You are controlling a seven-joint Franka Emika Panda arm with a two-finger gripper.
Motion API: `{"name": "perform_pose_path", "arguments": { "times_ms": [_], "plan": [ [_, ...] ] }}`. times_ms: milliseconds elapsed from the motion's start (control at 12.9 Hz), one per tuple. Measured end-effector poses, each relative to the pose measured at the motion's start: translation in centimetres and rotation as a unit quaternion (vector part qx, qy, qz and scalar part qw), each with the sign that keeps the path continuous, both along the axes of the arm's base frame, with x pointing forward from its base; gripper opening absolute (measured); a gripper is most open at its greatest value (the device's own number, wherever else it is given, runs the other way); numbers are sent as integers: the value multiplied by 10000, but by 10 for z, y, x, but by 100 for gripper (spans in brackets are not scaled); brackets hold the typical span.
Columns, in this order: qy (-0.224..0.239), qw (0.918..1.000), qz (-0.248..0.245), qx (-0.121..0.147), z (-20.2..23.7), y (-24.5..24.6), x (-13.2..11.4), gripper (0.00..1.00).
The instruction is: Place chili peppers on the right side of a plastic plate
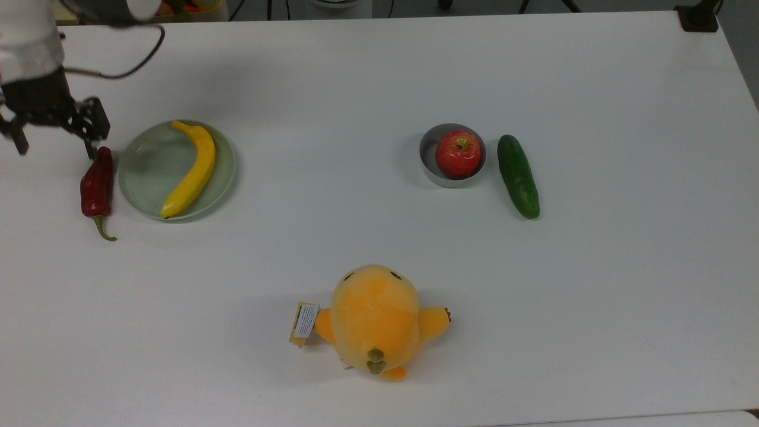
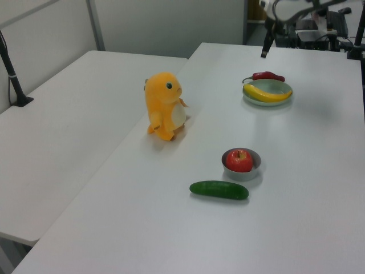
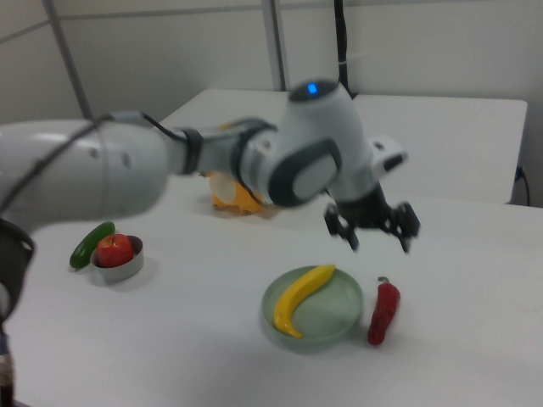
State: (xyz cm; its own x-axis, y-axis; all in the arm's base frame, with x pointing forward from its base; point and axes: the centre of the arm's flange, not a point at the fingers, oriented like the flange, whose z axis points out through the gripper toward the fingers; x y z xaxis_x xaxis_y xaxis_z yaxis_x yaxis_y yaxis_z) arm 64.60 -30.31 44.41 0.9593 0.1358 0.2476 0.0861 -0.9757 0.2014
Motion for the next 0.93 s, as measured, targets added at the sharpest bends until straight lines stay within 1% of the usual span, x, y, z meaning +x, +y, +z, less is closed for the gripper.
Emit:
{"name": "perform_pose_path", "arguments": {
  "times_ms": [77, 155, 310, 465, 697, 852, 930],
  "plan": [
    [-61, 9997, -149, 162, 41, 20, -5, 100],
    [-58, 9992, -244, 309, 69, 39, -11, 100],
    [45, 9977, -396, 551, 121, 79, -29, 100],
    [204, 9950, -570, 791, 164, 119, -53, 100],
    [546, 9891, -875, 1049, 204, 176, -85, 100],
    [898, 9843, -1006, 1142, 213, 222, -100, 100],
    [1073, 9820, -1035, 1160, 210, 244, -104, 100]
  ]
}}
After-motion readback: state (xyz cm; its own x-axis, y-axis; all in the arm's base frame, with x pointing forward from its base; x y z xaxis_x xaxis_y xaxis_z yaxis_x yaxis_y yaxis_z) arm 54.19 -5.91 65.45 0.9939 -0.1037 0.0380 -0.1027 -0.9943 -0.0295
